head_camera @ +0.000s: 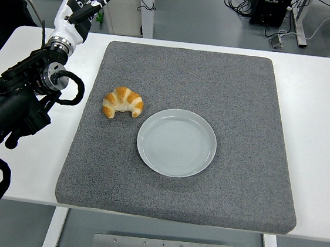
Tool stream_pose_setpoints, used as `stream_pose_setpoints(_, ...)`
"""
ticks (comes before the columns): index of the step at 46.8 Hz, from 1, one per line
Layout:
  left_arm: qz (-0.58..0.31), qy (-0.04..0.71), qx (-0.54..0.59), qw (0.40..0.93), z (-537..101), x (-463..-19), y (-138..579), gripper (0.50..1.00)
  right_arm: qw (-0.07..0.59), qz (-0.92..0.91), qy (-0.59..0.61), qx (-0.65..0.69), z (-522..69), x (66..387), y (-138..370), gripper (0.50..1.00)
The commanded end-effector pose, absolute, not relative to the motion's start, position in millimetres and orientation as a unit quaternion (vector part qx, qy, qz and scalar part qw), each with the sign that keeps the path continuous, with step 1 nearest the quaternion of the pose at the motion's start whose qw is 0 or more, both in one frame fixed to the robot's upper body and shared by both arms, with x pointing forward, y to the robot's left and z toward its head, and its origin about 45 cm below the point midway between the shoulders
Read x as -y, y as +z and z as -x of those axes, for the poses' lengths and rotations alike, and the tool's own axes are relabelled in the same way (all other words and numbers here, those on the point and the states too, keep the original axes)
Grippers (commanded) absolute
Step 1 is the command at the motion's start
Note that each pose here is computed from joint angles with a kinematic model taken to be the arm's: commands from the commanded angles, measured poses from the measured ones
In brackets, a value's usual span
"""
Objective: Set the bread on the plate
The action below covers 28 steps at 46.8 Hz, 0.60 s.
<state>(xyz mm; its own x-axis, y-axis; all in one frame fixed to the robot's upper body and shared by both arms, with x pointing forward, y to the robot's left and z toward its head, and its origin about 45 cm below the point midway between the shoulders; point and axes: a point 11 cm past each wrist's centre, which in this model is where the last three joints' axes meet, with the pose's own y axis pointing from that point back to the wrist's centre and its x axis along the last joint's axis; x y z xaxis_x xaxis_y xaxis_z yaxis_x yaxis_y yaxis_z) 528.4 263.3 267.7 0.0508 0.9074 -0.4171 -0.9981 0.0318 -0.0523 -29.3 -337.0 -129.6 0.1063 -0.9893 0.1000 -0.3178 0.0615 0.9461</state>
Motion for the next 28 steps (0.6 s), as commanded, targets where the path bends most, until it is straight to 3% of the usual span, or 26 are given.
stream_pose_setpoints(1,0.169,0.676,-0.136,0.704,-528.5,-264.5,268.3,0.972,0.464,-0.581,-0.362,0.562,29.3,337.0,-129.6,1.000)
stream_pose_setpoints(28,0.165,0.674,-0.131,0.708,-531.8,-258.7,276.0,0.972,0.464,-0.581,-0.362,0.562,29.3,337.0,-129.6,1.000)
